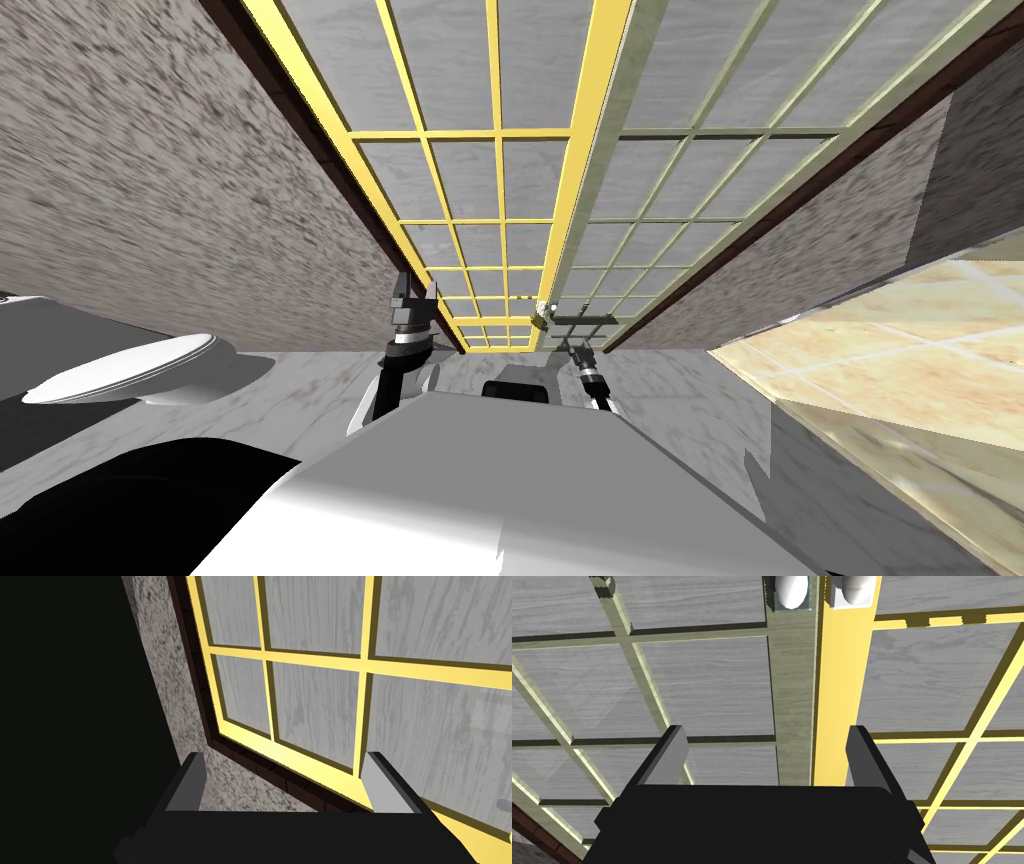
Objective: Pull the door open
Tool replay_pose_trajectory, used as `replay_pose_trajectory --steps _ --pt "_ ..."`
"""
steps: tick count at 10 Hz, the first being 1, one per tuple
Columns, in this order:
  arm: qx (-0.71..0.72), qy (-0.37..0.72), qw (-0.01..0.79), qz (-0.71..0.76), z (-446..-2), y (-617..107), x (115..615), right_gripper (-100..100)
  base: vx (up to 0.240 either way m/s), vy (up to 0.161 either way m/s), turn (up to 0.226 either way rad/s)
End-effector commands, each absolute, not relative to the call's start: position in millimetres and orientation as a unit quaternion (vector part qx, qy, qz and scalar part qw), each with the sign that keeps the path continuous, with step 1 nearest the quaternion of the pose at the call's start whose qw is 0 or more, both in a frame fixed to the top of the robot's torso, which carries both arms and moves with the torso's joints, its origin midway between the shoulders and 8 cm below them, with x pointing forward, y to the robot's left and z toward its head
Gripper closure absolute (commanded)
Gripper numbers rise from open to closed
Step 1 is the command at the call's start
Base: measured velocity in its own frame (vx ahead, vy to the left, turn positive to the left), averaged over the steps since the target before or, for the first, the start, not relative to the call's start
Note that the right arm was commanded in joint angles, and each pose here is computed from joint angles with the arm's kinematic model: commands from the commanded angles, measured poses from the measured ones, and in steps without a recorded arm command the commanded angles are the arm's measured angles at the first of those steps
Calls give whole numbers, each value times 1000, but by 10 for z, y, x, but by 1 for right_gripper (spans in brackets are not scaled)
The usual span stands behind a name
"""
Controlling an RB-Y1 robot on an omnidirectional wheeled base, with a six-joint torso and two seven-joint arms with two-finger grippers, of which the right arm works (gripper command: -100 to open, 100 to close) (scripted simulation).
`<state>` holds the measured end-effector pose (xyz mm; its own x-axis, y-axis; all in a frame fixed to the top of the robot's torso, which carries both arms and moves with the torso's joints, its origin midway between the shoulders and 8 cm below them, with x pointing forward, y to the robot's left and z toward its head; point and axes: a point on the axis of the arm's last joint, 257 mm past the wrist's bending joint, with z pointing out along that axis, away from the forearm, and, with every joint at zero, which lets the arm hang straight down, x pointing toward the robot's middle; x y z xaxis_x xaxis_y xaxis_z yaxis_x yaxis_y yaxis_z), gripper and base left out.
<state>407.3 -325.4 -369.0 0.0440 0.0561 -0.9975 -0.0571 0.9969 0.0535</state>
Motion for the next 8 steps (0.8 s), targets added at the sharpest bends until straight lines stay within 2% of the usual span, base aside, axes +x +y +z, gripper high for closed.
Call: replay_pose_trajectory --steps 1,6,7,8 --pt "-7 694 719 35 -3759 -3234 4055 -100 134 18 5" --pt "-27 707 707 27 -3980 -3100 4022 -100 175 21 10" --pt "-24 706 707 27 -3958 -3126 4026 -100 72 9 5" --pt "-20 714 700 16 -4040 -3243 3928 -100 -90 -8 -30"
